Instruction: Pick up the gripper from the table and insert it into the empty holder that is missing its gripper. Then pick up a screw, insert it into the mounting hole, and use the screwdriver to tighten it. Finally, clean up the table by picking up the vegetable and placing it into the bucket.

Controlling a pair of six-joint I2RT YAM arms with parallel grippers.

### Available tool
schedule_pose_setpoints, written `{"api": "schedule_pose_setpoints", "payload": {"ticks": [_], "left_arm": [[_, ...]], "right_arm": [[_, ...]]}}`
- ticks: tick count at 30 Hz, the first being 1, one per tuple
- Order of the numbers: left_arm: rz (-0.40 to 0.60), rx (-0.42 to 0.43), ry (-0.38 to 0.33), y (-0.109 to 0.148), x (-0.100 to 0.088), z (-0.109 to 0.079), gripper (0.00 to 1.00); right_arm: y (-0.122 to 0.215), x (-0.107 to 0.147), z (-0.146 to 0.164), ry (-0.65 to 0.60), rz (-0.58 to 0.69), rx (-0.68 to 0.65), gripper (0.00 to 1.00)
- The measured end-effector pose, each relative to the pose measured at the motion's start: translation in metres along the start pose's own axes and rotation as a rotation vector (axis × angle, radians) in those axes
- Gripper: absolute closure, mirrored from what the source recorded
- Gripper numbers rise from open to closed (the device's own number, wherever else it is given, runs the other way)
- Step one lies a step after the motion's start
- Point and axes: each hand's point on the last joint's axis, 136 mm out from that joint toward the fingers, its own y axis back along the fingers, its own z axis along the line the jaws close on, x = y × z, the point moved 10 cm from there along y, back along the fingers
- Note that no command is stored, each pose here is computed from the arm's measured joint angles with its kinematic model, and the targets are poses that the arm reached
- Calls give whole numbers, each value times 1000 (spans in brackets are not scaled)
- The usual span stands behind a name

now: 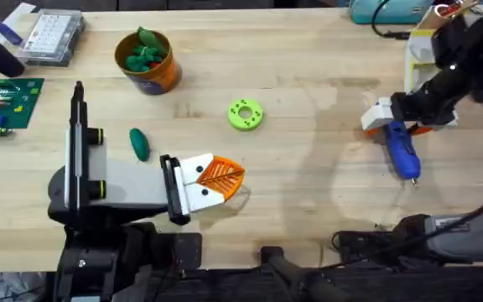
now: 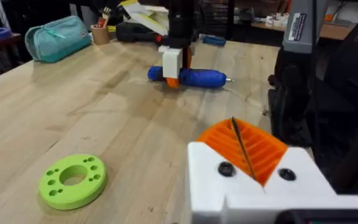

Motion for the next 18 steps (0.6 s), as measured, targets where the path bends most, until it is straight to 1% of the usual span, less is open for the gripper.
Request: {"api": "schedule_pose_setpoints", "payload": {"ticks": [4, 15, 16, 18], "left_arm": [[0, 0, 0, 0, 0, 0, 987], [0, 0, 0, 0, 0, 0, 987], [0, 0, 0, 0, 0, 0, 987], [0, 0, 0, 0, 0, 0, 987]], "right_arm": [[4, 1, -2, -9, -57, 8, 13], [-6, -5, -18, -55, -80, 43, 12], [-15, -7, -21, -64, -61, 38, 12], [-17, -8, -21, -61, -58, 31, 12]]}}
